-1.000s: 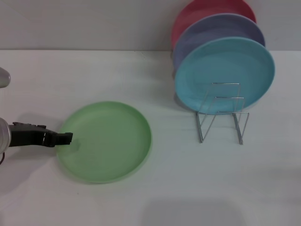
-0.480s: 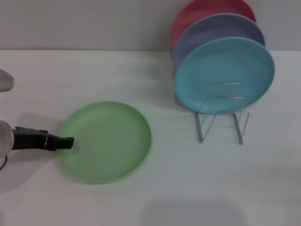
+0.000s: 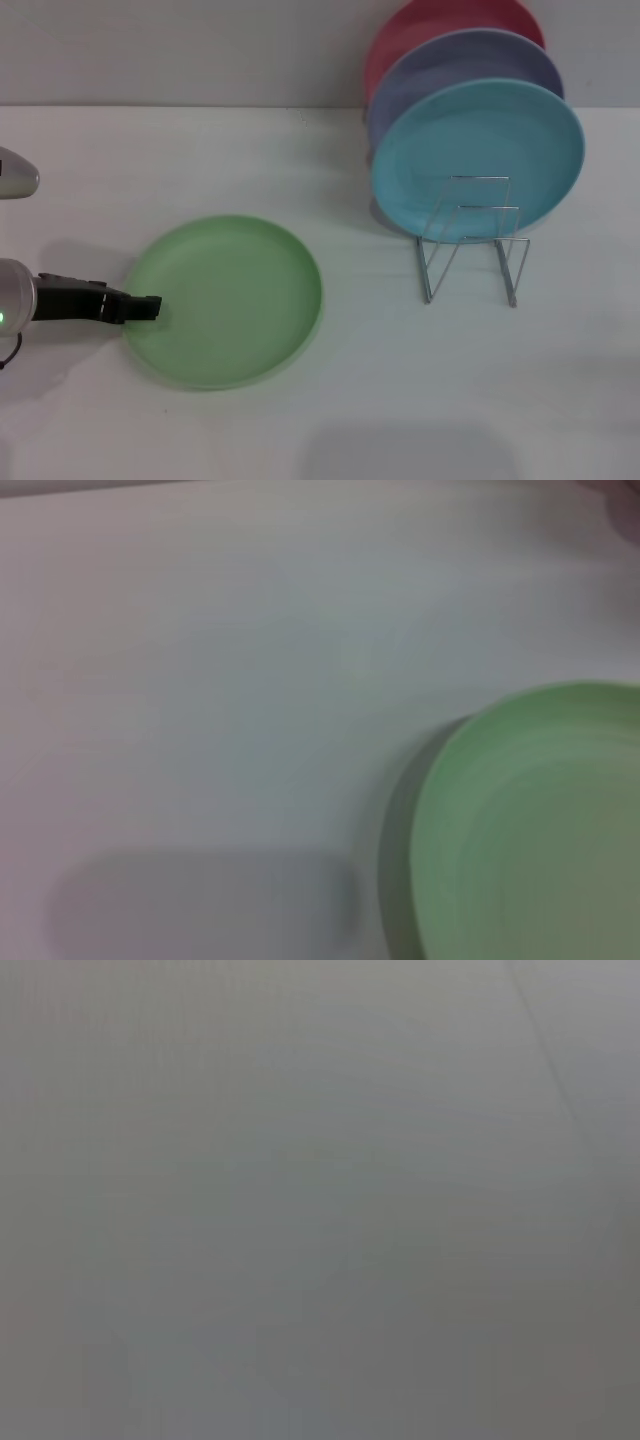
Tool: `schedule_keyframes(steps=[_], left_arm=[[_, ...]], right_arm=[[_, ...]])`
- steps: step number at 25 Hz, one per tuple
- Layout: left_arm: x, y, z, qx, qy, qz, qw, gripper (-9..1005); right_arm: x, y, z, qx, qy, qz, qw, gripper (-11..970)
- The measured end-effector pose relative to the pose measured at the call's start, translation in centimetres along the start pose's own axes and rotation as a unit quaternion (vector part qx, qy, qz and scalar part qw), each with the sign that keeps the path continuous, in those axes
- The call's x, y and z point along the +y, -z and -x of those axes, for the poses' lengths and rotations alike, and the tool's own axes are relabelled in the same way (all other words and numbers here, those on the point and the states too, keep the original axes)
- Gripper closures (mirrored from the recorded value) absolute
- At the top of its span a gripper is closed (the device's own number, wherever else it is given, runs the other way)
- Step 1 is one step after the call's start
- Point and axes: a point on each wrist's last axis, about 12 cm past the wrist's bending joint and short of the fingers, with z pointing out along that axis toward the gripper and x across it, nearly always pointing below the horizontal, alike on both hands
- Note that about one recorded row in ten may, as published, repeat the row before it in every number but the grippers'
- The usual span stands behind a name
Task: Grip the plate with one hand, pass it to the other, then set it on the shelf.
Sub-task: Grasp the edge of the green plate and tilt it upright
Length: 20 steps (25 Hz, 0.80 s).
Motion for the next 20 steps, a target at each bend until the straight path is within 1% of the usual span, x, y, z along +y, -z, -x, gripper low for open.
schedule_keyframes(steps=[10,16,20], left_arm=[[0.13,-0.32,-0.01,0.006,0.004,0.002,1.000,278],[0.17,-0.54,0.09,0.023,-0.007,0.005,1.000,284],[0.04,-0.54,0.32,0.026,-0.009,0.014,1.000,382]], right_arm=[[0.03,-0.05,-0.01,-0.001,0.000,0.001,1.000,125],[0.04,-0.06,-0.01,-0.001,0.000,0.001,1.000,125],[0.08,-0.10,-0.02,-0.001,-0.001,0.001,1.000,125]])
